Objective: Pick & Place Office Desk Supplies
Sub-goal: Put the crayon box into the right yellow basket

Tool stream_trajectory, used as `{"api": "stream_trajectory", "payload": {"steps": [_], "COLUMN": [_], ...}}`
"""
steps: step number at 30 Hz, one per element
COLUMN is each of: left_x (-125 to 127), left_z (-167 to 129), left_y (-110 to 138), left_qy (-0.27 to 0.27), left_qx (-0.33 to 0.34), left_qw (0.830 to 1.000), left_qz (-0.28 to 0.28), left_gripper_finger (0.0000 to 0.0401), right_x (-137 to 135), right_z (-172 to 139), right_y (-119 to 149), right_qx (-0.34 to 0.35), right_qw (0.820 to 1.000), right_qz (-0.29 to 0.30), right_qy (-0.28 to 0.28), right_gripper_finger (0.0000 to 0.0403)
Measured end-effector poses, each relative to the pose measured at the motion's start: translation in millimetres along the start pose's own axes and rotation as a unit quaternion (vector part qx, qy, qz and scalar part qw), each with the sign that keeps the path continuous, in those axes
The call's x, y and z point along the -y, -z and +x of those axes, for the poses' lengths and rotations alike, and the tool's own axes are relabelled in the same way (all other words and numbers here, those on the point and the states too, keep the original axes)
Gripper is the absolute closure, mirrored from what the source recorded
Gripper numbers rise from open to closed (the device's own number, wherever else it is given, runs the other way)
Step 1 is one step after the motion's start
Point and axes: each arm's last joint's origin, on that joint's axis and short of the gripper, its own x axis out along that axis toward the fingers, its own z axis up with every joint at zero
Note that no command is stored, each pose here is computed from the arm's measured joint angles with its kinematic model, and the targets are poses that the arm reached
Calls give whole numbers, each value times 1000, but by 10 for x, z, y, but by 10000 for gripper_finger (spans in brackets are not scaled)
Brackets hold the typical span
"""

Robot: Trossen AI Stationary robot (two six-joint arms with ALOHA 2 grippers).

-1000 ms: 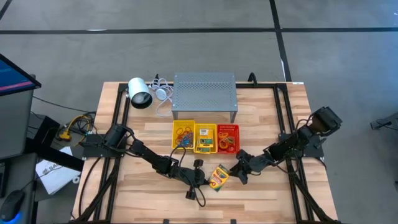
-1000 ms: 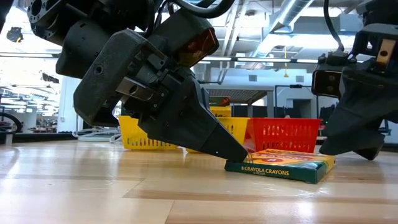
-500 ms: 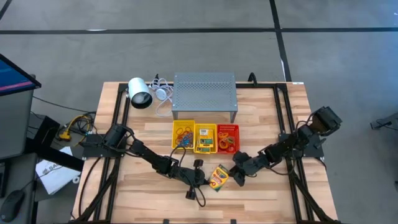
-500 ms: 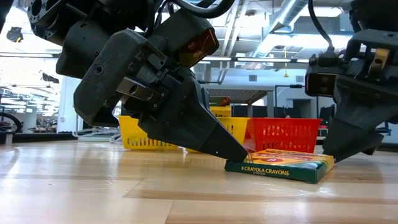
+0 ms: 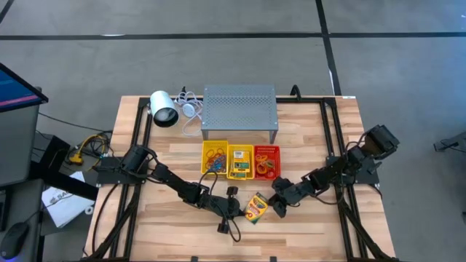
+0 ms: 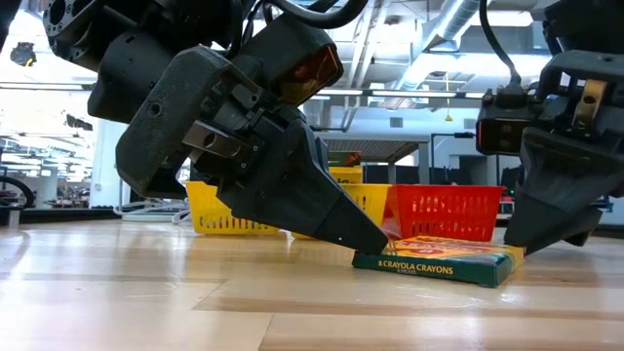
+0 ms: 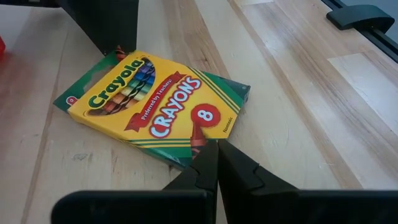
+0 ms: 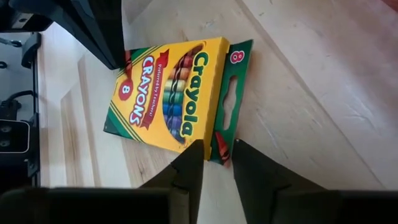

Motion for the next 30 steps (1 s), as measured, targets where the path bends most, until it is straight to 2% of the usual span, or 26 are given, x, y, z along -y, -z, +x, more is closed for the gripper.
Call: {"api": "stream_trajectory", "payload": {"steps": [5, 14, 20, 30], "left_x": [0, 0, 0, 3], "left_z": [0, 0, 0, 2], "left_y": [0, 0, -1, -21], "left_qy": [0, 0, 0, 3], "left_qx": [0, 0, 1, 13], "left_qw": [1000, 1000, 1000, 1000], "left_qz": [0, 0, 0, -7], "left_gripper_finger": [401, 401, 400, 388], "right_x": [1, 4, 3, 2], "right_z": [1, 0, 0, -1], "right_y": [2, 6, 9, 13], "right_qx": [-2, -4, -7, -9], "right_qw": [1000, 1000, 1000, 1000], "right_qz": [-2, -5, -13, -19], "right_qy": [0, 2, 0, 1], "right_gripper_finger": [345, 365, 398, 401]}}
